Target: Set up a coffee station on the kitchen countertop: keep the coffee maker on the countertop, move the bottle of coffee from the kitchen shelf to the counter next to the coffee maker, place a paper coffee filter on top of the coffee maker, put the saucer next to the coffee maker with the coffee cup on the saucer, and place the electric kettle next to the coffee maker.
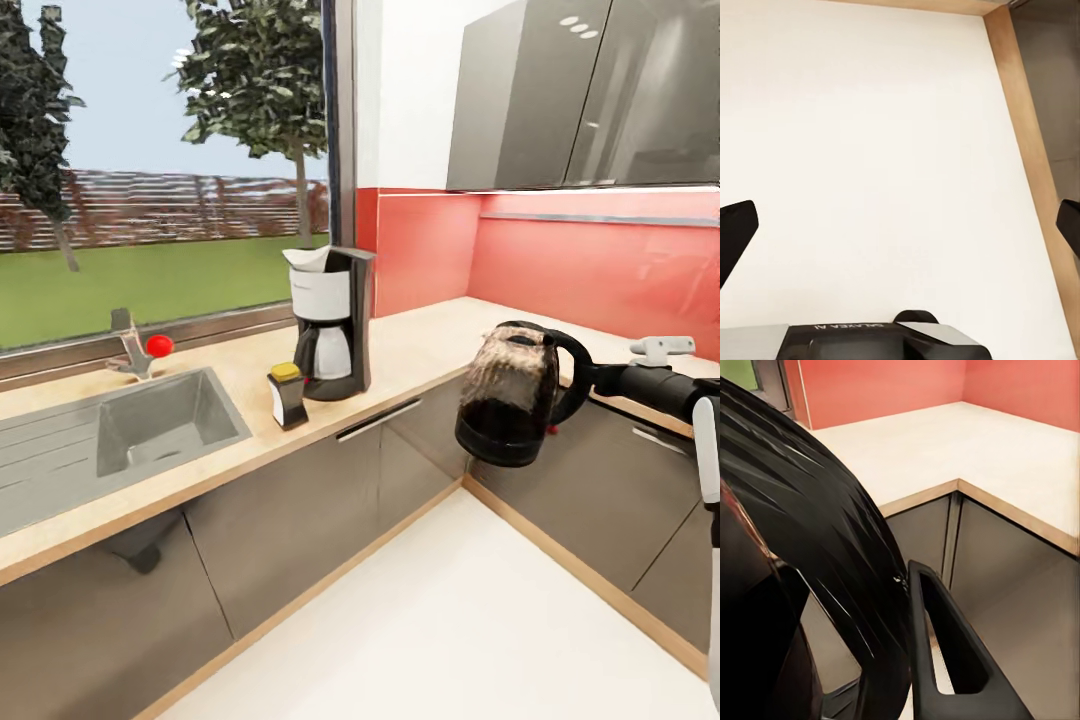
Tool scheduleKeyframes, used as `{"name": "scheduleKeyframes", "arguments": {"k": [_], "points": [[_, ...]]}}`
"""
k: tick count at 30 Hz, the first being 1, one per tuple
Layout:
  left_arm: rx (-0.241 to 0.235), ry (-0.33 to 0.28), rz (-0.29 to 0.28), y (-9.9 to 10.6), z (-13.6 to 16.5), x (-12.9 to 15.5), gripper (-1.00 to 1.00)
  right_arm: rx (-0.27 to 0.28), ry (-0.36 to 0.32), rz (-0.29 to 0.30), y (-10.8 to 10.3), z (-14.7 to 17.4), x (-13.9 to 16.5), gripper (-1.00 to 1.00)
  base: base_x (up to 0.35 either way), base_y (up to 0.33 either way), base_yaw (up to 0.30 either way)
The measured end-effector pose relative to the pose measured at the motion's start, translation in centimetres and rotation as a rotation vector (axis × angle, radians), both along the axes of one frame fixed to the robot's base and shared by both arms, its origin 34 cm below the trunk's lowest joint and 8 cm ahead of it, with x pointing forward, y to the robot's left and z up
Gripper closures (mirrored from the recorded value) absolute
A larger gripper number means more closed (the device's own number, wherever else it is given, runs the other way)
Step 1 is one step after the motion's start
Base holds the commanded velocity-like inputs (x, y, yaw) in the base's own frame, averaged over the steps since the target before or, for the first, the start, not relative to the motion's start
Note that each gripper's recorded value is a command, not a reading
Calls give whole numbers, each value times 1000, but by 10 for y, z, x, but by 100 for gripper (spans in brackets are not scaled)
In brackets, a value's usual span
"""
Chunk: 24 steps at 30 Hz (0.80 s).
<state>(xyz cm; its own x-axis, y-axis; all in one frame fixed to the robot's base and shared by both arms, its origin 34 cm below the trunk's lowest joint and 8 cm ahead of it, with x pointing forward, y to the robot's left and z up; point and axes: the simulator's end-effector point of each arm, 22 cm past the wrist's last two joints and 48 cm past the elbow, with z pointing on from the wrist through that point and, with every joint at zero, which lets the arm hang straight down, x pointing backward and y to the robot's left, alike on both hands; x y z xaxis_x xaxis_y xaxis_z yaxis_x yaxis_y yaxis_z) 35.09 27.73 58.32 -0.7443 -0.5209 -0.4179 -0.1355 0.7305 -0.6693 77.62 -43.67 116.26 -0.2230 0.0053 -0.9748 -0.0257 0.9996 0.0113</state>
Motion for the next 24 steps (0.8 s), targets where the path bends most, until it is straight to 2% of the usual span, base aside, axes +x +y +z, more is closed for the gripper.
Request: {"name": "scheduleKeyframes", "arguments": {"k": [17,24], "points": [[0,0,-1,0,0,0,-100,0,-1,-1,0,0,0,100,181,-267,6],[0,-2,0,0,0,0,-100,-1,-3,-2,-1,2,-1,100,128,-197,212]]}}
